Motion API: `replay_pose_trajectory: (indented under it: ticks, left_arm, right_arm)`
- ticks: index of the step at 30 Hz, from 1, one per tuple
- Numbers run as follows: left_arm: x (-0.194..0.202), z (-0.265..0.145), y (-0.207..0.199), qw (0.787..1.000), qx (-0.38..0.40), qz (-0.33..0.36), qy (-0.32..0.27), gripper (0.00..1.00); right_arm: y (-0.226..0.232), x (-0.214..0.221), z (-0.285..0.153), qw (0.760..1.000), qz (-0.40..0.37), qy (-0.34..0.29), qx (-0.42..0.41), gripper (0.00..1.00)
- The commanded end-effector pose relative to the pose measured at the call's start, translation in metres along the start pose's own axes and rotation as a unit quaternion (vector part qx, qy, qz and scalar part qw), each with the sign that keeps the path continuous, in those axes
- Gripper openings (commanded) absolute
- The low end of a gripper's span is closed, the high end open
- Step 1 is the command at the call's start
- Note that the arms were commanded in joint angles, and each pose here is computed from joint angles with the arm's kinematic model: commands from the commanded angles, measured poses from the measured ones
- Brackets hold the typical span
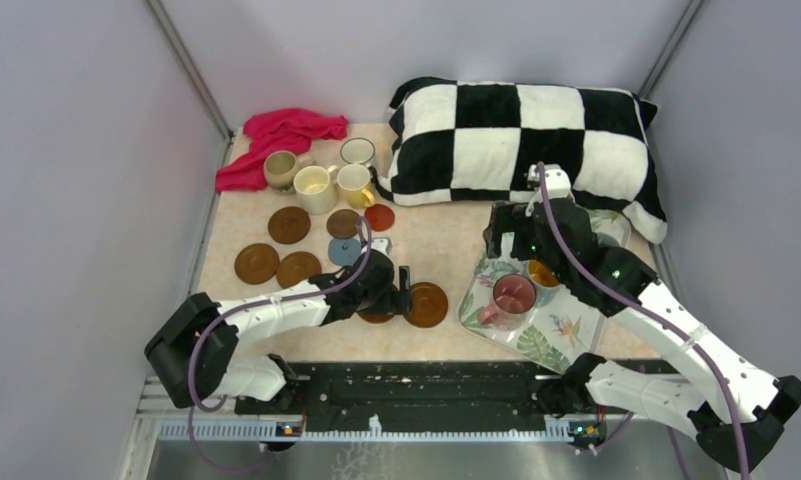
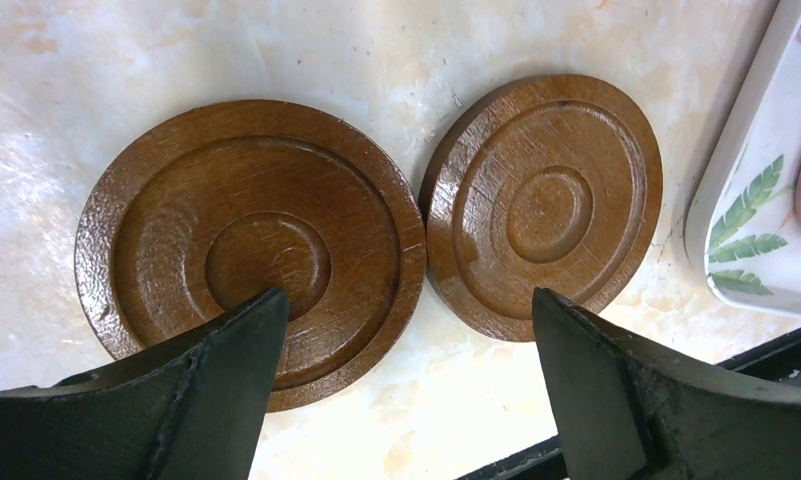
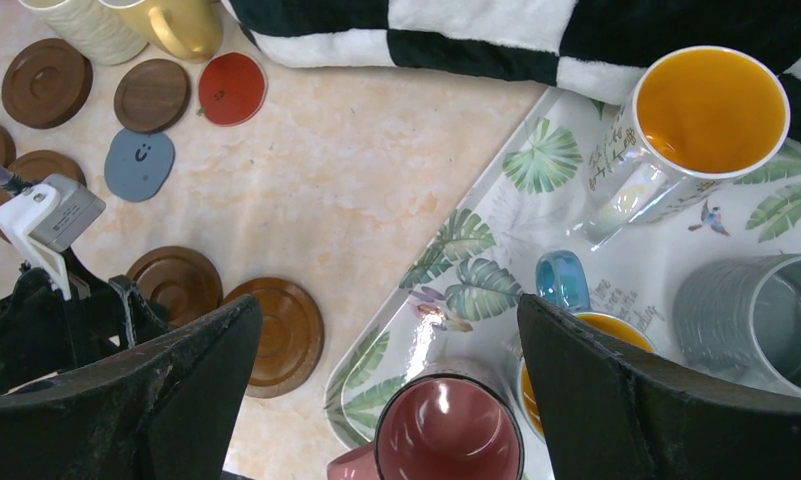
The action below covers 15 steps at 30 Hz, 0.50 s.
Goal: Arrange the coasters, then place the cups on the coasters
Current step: Move the coaster to the center of the board.
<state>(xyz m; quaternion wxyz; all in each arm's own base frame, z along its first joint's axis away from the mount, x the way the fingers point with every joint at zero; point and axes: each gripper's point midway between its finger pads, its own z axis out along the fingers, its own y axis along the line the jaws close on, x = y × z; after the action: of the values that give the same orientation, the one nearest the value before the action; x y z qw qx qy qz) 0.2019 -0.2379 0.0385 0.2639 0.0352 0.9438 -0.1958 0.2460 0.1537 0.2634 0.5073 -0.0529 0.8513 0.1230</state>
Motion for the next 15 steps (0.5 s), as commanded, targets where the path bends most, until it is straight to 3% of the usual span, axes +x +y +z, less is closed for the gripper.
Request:
replay_pose_trajectory:
  ticks: [1, 15]
  left_arm:
    - [0.017, -0.005, 0.006, 1.000, -0.009, -0.008, 0.021, 0.98]
    - [0.014, -0.015, 0.006, 1.000, -0.007, -0.018, 0.011, 0.98]
  right_arm:
    - [0.006, -0.012, -0.002, 1.000, 0.004, -0.017, -0.012, 0.99]
    - [0.005, -0.011, -0.004, 1.000, 0.006, -0.019, -0.012, 0.99]
